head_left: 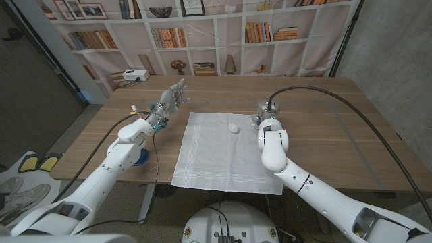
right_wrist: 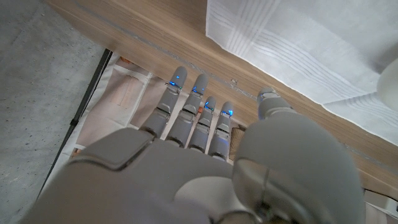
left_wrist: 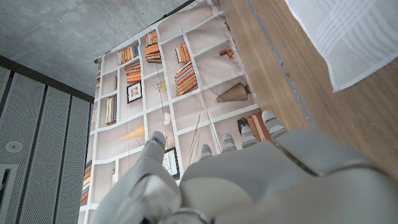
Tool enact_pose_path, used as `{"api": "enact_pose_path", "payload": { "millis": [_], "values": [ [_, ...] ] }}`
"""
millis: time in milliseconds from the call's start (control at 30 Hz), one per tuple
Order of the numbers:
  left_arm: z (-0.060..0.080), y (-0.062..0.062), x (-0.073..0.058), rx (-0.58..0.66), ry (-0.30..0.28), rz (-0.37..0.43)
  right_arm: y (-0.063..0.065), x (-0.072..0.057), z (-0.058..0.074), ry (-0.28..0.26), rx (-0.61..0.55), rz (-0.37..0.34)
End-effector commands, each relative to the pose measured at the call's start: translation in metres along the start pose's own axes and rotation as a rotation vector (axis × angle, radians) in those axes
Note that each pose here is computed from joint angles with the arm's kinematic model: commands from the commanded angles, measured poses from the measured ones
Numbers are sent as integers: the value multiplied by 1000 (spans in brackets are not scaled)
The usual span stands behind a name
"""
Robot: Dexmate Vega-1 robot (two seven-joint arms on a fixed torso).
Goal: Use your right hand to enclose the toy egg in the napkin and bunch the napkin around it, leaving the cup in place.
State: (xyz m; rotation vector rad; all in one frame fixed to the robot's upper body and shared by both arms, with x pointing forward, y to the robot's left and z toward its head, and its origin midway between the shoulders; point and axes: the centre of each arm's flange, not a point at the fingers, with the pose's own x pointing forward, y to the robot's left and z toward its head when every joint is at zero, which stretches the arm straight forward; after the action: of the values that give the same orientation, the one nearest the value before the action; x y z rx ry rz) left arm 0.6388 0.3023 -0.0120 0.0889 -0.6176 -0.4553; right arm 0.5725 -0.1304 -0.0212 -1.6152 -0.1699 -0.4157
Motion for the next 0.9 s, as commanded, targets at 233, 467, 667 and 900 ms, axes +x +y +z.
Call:
{"api": "enact_pose_path", "payload": {
  "millis": [233, 467, 667, 900],
  "values": [
    [2, -2, 0, 3, -1, 4, 22, 23, -20, 84, -46, 123],
    [2, -1, 1, 6, 3, 4, 29, 31, -24, 98, -53, 150],
    [5, 0, 4, 12, 4, 4, 34, 42, -28, 117, -58, 182],
    [6, 1, 5, 15, 5, 10, 40, 48, -28, 117, -62, 207]
  ]
}}
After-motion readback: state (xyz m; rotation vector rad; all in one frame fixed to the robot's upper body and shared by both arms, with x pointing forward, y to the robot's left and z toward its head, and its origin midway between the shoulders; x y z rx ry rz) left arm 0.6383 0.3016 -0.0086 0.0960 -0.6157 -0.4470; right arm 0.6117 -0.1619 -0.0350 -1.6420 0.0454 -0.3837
